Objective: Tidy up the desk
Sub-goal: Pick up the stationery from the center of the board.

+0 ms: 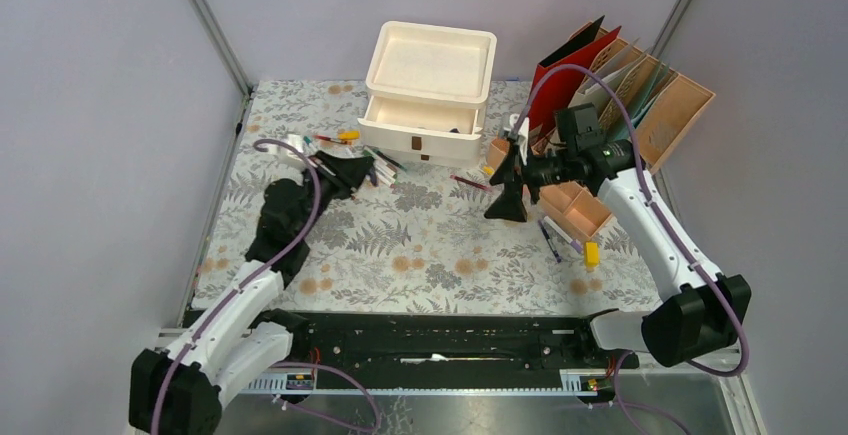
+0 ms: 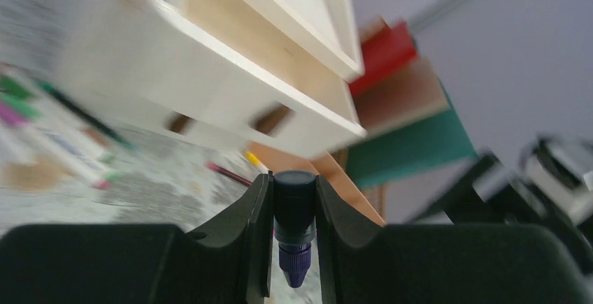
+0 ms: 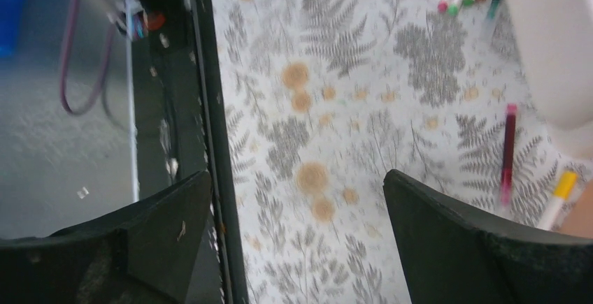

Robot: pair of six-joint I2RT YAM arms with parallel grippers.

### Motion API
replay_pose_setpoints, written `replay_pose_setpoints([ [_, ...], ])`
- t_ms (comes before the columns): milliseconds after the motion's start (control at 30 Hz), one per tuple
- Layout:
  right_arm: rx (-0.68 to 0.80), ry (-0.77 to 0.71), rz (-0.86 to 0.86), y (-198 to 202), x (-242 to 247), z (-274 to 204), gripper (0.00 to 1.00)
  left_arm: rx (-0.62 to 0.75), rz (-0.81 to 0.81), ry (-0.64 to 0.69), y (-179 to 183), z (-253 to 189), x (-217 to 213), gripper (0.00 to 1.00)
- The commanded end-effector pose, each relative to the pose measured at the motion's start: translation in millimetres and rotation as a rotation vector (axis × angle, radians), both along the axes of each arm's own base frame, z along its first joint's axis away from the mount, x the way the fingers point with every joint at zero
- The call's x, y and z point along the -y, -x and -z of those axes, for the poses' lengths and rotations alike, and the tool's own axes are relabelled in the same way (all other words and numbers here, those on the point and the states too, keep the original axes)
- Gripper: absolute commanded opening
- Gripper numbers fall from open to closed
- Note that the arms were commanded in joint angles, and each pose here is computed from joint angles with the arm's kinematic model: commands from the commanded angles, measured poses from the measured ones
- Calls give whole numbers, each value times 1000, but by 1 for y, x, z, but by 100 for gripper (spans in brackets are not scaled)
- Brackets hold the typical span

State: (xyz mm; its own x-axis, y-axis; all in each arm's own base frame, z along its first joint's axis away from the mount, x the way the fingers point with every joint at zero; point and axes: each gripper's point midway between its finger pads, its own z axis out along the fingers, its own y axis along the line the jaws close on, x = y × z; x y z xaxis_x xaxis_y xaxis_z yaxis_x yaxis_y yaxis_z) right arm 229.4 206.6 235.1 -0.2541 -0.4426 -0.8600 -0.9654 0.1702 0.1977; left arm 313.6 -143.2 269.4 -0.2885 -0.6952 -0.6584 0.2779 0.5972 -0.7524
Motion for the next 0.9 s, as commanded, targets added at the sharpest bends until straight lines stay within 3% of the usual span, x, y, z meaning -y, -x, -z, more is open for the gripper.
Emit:
replay_pose_setpoints([
  [0,-171,-240,57,-19,-37,-64,100,143,161,121,25,-47,59,0],
  [467,-330,-257,164,-44,-96,-68,97,198,221,241,40,-81,140,0],
  [867,-421,-279,122,-32,-111,-57,70,210,180,234,39,-80,144,0],
])
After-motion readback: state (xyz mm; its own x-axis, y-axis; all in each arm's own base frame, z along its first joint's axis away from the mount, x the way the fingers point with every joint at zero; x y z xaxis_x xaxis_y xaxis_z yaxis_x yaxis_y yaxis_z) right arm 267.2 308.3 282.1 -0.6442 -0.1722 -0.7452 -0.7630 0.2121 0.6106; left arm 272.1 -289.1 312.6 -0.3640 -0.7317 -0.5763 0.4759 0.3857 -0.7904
